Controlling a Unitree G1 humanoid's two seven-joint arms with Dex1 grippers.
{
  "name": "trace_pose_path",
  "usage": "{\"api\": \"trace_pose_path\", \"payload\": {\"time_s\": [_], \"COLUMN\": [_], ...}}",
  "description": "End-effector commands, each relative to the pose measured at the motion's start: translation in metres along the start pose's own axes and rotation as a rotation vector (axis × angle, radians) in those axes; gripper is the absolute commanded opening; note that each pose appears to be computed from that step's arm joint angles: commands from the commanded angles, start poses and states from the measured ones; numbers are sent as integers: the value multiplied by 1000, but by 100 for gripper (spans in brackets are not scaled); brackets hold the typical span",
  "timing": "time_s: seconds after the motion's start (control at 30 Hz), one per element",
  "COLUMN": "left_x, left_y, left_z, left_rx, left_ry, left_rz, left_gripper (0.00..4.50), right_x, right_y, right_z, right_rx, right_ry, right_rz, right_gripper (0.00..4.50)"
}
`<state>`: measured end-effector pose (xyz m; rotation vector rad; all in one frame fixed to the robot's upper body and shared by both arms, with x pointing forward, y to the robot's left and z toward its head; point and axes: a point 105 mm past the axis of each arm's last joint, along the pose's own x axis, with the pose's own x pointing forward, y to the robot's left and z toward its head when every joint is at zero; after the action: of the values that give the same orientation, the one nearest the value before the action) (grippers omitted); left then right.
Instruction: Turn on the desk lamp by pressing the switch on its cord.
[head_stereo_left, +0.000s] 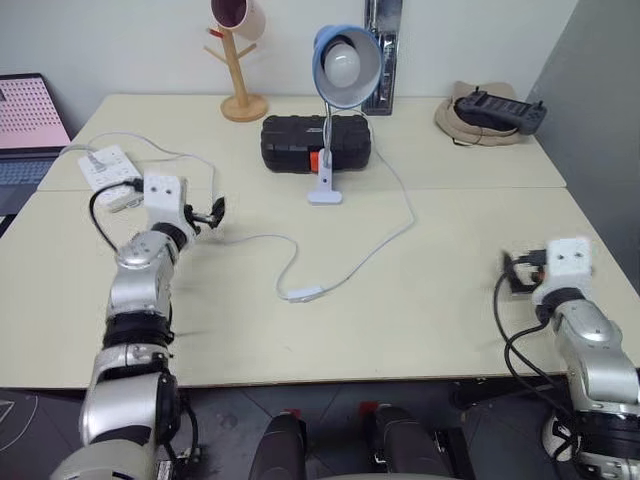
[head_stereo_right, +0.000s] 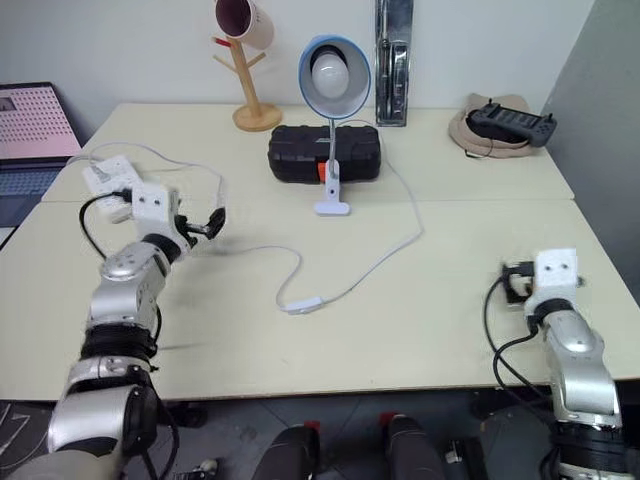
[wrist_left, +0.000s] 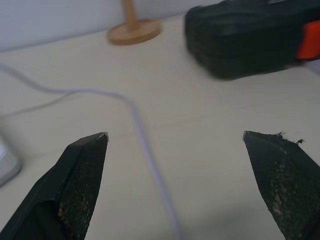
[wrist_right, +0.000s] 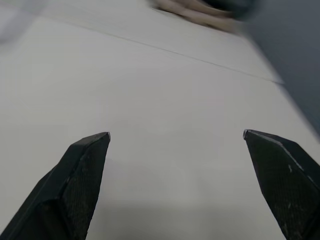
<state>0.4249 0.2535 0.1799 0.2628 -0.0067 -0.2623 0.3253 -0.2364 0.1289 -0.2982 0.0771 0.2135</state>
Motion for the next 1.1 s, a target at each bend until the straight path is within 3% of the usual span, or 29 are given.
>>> {"api": "trace_pose_path", "payload": {"time_s": [0.03, 0.2, 0.4, 0.6, 0.87, 1.1], "left_x": [-2, -37, -89, -91, -69, -83], "left_y": [-34, -74, -97, -105, -131, -135], "left_z": [26, 25, 9, -11, -35, -50], "left_rx": [101, 177, 298, 399, 320, 374], "left_ry": [5, 144, 334, 364, 292, 338], "left_rz": [-330, -777, -1151, -1208, -1149, -1254], "left_gripper": [450, 450, 450, 450, 450, 450], "right_x": [-14, -39, -60, -67, -69, -73], "right_y": [47, 87, 112, 120, 122, 121], "right_z": [34, 47, 48, 39, 28, 26], "right_rx": [22, 32, 64, 75, 104, 107], "right_ry": [-59, -27, 8, 31, 30, 34], "right_rz": [362, 650, 785, 785, 724, 713], "right_gripper": [447, 447, 447, 447, 447, 447]}}
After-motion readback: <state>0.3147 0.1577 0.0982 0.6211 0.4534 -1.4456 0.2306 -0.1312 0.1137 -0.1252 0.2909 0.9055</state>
